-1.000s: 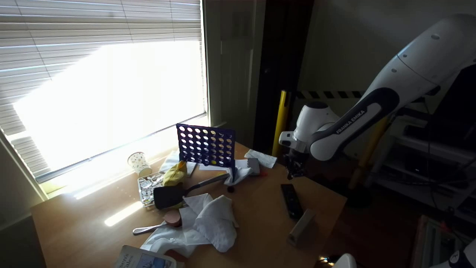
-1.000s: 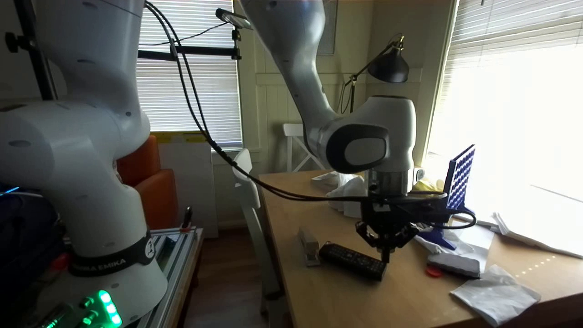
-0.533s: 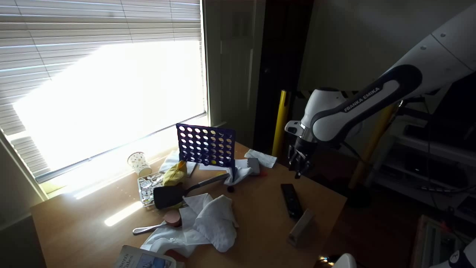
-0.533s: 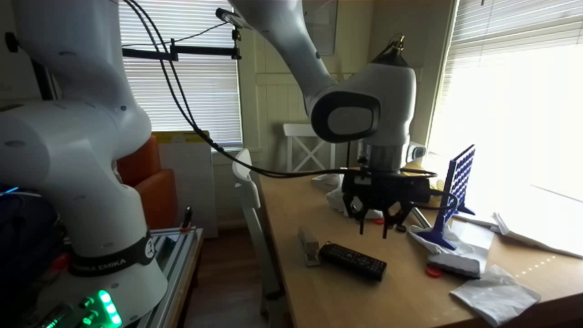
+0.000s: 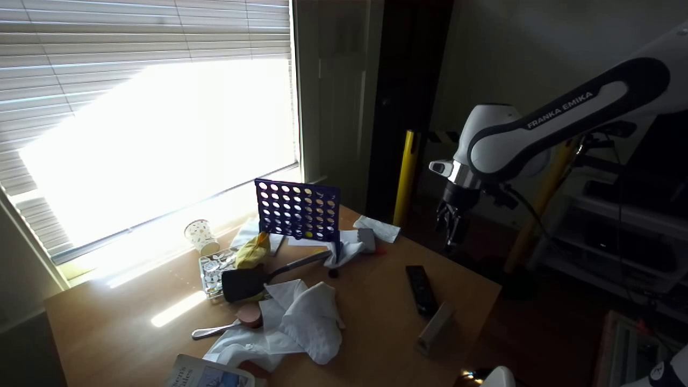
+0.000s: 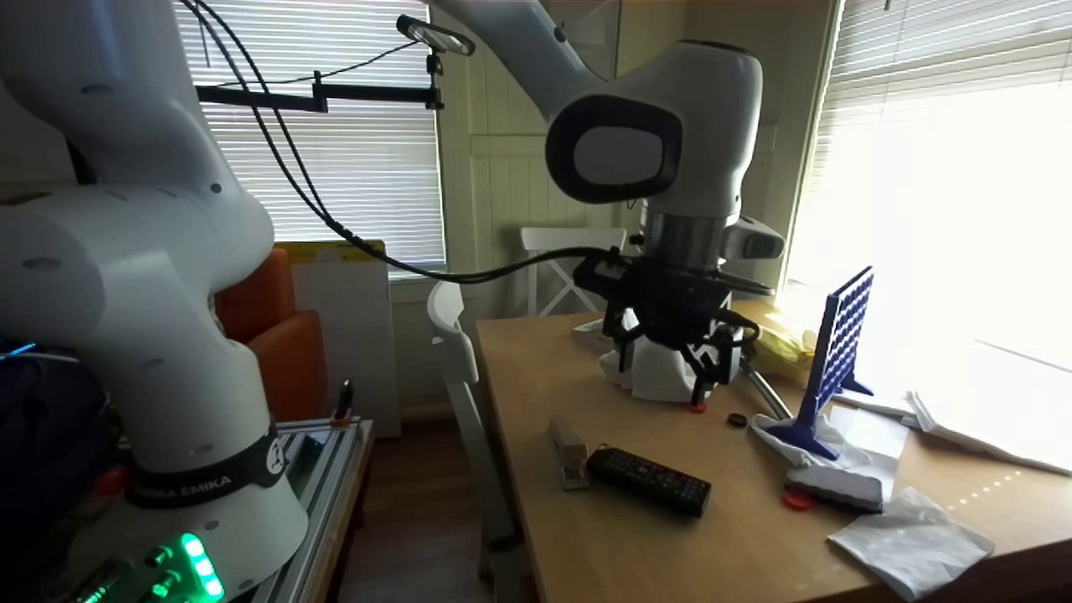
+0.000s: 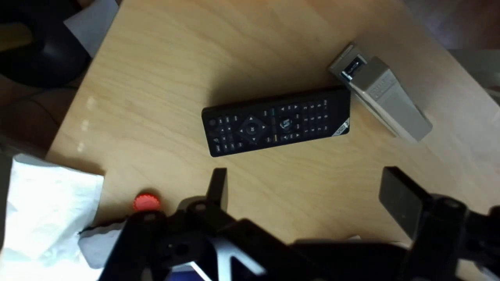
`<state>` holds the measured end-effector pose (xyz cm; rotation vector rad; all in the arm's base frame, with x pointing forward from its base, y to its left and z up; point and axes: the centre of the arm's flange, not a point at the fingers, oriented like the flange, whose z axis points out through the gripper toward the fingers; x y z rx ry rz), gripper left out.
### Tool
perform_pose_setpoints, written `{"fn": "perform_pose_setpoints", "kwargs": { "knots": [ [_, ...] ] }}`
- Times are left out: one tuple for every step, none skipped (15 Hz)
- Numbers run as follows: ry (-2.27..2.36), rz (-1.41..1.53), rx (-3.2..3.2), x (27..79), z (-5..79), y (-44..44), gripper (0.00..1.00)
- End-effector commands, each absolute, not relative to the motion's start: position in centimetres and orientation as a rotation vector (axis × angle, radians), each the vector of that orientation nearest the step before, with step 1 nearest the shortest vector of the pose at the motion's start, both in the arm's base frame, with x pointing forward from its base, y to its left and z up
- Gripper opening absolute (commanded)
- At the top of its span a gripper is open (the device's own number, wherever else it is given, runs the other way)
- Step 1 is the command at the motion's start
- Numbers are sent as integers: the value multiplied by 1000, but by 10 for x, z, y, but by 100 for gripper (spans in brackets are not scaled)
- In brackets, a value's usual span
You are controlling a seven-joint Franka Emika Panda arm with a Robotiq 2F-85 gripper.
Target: Press the button on the remote
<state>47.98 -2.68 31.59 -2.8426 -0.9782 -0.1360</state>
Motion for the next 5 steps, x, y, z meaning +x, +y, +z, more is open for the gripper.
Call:
{"fn": "perform_pose_setpoints", "kwargs": {
  "knots": [
    [-903, -129, -2865, 476, 317, -30, 100],
    [-886, -126, -2870, 475, 316, -31, 100],
    [-888, -126, -2869, 475, 316, -32, 100],
    [-890, -126, -2868, 475, 316, -31, 100],
    [-892, -125, -2867, 475, 316, -30, 100]
  ]
}}
